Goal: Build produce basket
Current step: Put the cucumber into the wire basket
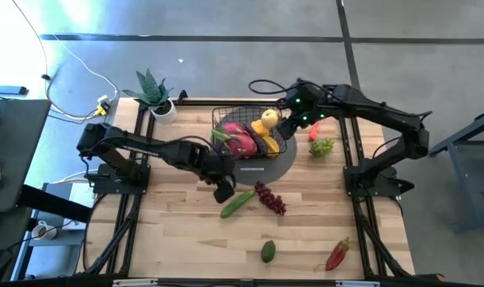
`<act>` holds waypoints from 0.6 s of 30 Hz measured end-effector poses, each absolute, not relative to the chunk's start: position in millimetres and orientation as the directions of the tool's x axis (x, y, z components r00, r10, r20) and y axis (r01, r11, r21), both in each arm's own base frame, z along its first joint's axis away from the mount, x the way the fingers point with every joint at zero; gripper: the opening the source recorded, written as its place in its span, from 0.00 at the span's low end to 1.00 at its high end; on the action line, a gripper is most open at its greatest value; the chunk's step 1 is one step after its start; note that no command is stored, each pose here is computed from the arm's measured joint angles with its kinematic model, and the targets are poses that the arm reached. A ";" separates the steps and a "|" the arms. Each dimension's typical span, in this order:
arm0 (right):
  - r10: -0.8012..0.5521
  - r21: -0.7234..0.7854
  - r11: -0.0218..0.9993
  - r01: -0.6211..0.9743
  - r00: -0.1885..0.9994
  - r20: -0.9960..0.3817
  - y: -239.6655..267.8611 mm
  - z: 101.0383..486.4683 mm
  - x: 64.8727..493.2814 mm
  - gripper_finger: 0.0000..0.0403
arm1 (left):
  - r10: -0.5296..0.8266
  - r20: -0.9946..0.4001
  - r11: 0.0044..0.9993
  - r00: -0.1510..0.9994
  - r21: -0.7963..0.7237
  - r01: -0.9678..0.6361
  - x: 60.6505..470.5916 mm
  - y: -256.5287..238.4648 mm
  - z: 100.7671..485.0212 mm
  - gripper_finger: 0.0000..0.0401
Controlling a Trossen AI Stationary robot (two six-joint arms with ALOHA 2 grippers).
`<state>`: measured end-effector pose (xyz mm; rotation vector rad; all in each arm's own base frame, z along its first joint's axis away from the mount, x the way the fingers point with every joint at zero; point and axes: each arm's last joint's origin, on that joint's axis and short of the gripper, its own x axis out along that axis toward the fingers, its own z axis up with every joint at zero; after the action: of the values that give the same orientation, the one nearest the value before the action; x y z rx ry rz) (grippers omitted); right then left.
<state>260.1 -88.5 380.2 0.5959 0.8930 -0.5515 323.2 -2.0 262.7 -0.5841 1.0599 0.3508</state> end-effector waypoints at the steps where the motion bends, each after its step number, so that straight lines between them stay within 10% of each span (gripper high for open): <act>1: -0.194 0.241 0.713 0.658 0.516 -0.834 -88.2 381.9 257.7 0.55 | -0.001 -0.890 0.801 0.456 -0.274 -0.533 326.7 -4.9 259.1 0.69; 18: -0.351 0.267 0.660 0.703 0.602 -0.717 -113.2 400.2 248.2 0.55 | -0.009 -0.905 0.820 0.426 -0.251 -0.515 363.3 -19.5 205.5 0.69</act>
<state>248.2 -113.2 400.2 0.5749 0.6774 -0.6505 363.3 -19.5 205.5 -0.5478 1.0965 0.3364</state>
